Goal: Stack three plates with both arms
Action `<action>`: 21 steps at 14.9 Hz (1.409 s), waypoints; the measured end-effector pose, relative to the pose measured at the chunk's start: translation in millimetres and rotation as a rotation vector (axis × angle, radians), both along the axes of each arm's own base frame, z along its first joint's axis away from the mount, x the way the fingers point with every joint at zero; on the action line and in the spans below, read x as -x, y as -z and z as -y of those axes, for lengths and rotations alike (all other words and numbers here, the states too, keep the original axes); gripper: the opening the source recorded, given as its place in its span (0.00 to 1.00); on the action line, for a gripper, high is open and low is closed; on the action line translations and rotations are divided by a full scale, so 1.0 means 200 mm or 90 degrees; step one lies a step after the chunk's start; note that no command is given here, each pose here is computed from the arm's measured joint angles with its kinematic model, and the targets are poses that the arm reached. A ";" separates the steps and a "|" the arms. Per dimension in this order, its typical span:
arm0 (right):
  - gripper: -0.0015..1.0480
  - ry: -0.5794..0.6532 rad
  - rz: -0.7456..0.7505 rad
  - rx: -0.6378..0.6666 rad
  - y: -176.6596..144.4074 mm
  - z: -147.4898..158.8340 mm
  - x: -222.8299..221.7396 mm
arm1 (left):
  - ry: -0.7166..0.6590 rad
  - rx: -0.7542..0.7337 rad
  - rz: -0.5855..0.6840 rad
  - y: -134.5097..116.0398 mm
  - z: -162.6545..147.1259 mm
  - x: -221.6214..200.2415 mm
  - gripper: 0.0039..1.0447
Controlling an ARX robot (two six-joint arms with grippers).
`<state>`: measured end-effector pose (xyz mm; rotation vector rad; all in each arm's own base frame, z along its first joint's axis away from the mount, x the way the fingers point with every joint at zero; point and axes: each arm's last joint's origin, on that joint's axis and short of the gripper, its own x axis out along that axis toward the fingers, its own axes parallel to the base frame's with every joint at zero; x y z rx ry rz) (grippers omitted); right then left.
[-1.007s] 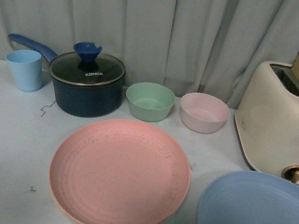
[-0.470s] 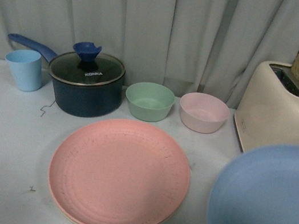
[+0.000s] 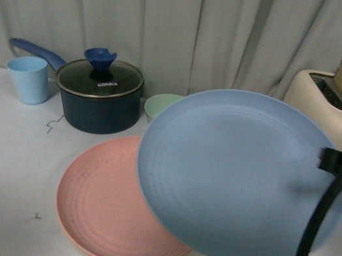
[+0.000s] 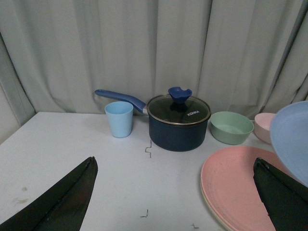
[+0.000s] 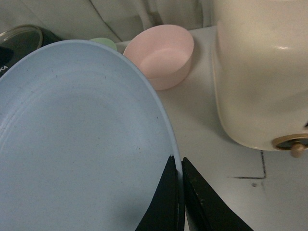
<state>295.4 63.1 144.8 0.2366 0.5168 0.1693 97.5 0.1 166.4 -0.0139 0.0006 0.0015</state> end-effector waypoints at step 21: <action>0.03 0.018 -0.173 0.036 0.29 -0.56 -0.17 | 0.000 0.000 0.000 0.00 0.00 0.00 0.94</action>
